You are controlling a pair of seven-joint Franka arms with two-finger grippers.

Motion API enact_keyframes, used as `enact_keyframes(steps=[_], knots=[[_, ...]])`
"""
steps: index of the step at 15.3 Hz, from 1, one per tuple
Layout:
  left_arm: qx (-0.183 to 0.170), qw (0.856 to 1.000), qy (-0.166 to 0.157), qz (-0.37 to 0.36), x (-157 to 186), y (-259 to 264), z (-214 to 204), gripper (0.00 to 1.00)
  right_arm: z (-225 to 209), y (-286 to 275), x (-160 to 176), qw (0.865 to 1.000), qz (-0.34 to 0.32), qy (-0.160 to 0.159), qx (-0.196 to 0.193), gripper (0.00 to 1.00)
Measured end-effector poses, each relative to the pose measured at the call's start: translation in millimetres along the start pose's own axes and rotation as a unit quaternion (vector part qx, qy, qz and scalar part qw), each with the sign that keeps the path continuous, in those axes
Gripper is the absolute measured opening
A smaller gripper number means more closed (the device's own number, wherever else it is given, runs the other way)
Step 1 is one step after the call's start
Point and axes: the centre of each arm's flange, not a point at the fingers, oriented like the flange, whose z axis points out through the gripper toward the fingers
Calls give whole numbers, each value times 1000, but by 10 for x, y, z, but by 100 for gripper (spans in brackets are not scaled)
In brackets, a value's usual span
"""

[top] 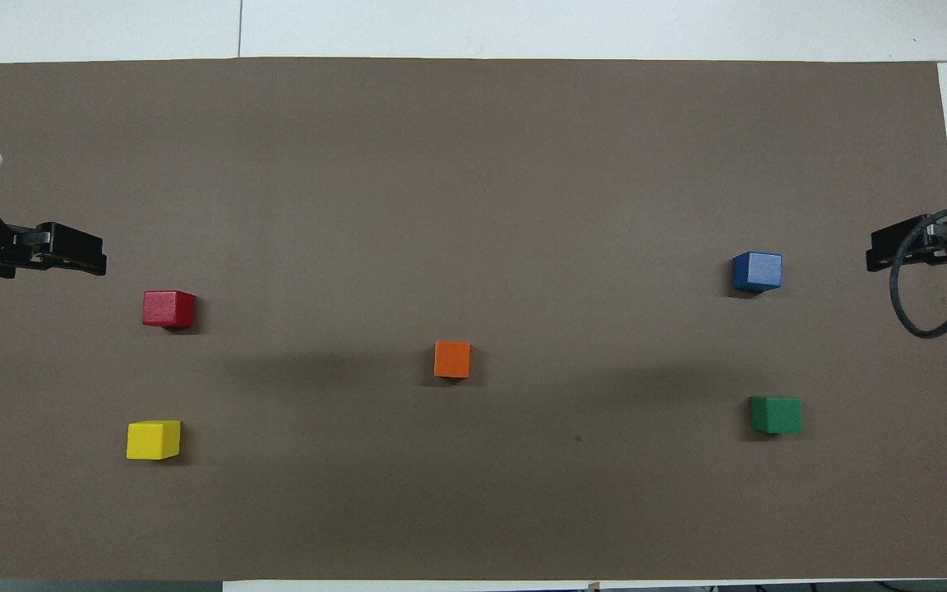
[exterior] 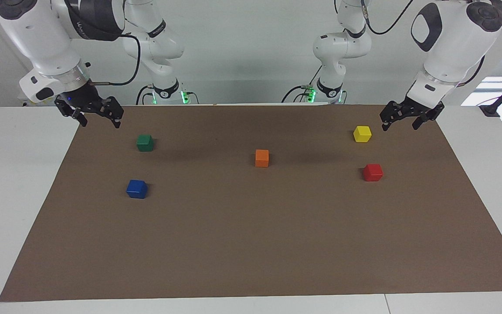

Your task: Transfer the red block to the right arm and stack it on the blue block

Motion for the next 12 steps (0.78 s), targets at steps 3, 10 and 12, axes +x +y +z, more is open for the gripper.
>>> enact_keyframes(steps=[3, 10, 12], knots=[[0, 1000, 0, 0, 2, -2, 2, 100, 0, 0, 0, 1000, 0, 0, 0, 100], [-1, 1000, 17, -16, 81, -117, 123, 100, -3, -52, -1, 1000, -2, 0, 13, 100], [-1, 1000, 12, -16, 123, -120, 266, 100, -10, -106, -4, 999, -8, 0, 35, 100]])
